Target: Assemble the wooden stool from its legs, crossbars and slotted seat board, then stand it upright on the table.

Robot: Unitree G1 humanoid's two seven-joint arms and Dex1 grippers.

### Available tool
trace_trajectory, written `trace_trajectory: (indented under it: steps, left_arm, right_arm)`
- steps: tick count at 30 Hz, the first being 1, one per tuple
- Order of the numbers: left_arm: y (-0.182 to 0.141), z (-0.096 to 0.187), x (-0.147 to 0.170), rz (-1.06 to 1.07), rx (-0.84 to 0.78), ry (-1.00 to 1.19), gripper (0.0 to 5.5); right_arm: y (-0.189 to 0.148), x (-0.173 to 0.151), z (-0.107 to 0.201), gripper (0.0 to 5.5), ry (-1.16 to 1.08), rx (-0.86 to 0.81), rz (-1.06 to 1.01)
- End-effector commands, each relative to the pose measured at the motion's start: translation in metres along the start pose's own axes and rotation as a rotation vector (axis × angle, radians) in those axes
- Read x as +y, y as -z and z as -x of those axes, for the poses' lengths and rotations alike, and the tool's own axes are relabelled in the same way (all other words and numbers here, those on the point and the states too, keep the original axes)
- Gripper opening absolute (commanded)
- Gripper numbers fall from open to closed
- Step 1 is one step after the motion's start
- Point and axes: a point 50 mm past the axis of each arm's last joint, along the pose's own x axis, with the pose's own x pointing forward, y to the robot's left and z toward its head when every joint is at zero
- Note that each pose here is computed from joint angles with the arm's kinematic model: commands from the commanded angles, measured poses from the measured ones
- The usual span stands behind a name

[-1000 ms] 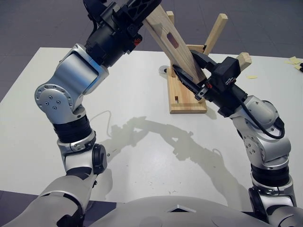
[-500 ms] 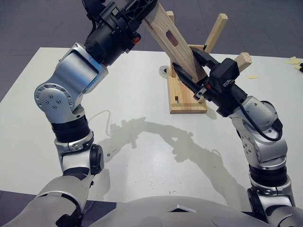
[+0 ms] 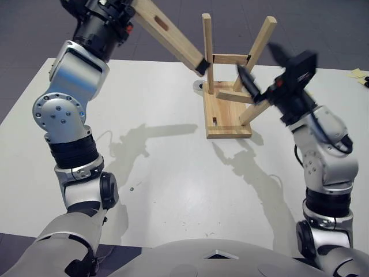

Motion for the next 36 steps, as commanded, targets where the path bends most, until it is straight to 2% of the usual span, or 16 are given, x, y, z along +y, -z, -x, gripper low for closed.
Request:
trace_trajectory:
  steps: [1,4,8,11,15,17,19,23,26,30,33,36]
  left_arm:
    - [0.016,0.003,0.006,-0.183,0.076,-0.01,1.02]
    - [0.035,0.01,0.01,-0.272,0.152,-0.006,1.02]
    - [0.05,0.019,0.011,-0.31,0.206,0.006,1.02]
    - [0.054,0.02,0.009,-0.322,0.217,0.025,1.02]
    - [0.053,0.019,0.011,-0.347,0.223,0.029,1.02]
    - [0.051,0.018,0.014,-0.359,0.224,0.027,1.02]
    - [0.05,0.017,0.017,-0.367,0.229,0.025,1.02]
    - [0.053,0.019,0.024,-0.378,0.248,0.031,1.02]
    - [0.051,0.021,0.029,-0.395,0.259,0.037,1.02]
    - [0.049,0.014,0.023,-0.321,0.235,0.057,1.02]
    - [0.053,0.008,0.019,-0.188,0.217,0.041,1.02]
    - [0.061,0.006,0.019,-0.142,0.242,-0.001,1.02]
  right_arm:
    - [-0.026,-0.045,-0.011,5.13,0.233,-0.076,0.094]
    - [-0.025,-0.075,-0.007,5.4,0.386,-0.031,0.231]
    - [0.002,-0.096,0.008,5.4,0.489,0.162,0.375]
    - [0.029,-0.079,0.014,5.4,0.403,0.282,0.349]
    - [0.054,-0.023,0.02,5.4,0.142,0.386,0.211]
    - [0.054,0.001,0.023,5.4,0.037,0.382,0.132]
    - [0.05,0.01,0.023,5.4,-0.004,0.361,0.092]
    - [0.043,-0.009,0.02,5.4,0.069,0.336,0.134]
    - [0.028,-0.015,0.013,5.4,0.073,0.24,0.091]
    - [0.001,-0.002,0.01,5.4,-0.135,0.037,-0.209]
    - [-0.008,0.002,0.015,5.4,-0.279,0.011,-0.326]
    - [-0.011,0.01,0.019,5.4,-0.436,0.054,-0.338]
